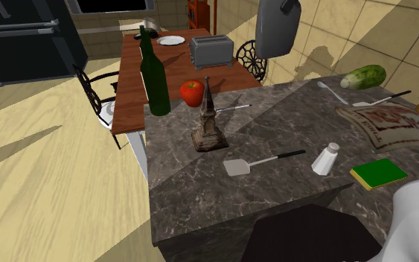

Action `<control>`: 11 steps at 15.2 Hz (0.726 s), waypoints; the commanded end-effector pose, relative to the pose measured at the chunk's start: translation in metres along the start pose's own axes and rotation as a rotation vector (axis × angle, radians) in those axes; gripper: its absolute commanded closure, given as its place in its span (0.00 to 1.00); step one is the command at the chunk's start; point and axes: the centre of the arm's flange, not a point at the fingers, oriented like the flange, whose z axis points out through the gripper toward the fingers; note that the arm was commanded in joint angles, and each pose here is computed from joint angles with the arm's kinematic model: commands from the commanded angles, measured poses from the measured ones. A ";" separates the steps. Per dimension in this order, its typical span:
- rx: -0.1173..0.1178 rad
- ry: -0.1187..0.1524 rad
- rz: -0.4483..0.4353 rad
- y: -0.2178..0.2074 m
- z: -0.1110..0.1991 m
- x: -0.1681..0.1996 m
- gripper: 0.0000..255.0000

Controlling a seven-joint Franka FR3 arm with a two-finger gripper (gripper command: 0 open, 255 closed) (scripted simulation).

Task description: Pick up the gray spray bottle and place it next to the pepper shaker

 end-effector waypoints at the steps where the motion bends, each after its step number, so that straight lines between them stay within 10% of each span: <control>1: 0.001 0.000 0.000 -0.004 -0.014 -0.027 1.00; 11: 0.001 0.000 0.000 -0.029 -0.081 -0.138 1.00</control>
